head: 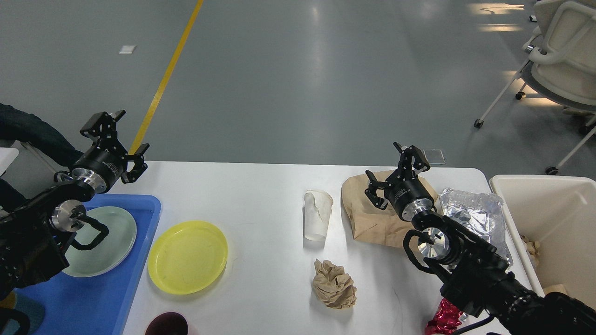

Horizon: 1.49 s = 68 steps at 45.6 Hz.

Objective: Tidy desktop
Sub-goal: 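Move the left gripper over the blue tray toward the pink mug, then lower the left gripper and grasp the pink mug near the yellow plate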

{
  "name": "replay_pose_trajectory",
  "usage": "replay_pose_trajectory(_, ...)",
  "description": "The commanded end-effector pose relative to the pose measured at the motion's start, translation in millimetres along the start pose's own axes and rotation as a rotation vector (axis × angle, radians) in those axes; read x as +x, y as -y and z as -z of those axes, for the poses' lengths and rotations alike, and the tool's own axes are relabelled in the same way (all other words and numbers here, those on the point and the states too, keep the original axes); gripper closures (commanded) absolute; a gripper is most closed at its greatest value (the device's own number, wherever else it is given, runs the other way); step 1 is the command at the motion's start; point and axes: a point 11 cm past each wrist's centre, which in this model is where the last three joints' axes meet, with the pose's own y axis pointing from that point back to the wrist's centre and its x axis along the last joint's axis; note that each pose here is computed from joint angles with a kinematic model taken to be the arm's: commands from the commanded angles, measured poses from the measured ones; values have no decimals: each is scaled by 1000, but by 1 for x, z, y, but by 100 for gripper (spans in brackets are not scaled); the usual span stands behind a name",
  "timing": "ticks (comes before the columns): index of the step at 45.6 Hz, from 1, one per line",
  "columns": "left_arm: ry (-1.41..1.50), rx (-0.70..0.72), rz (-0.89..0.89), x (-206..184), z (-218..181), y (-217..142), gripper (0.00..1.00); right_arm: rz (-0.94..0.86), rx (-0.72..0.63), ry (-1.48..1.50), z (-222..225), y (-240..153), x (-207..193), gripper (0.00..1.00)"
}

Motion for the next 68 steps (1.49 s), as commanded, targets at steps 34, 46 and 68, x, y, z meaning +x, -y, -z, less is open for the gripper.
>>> replay_pose_trajectory(34,965,576,239,17,-58,-10,4,0,0,0,0,0,0,0)
replay_pose_trajectory(46,1014,913,505,-6,-58,-29,4,0,0,0,0,0,0,0)
replay_pose_trajectory(68,1137,1073,503,3,-65,-41,4,0,0,0,0,0,0,0)
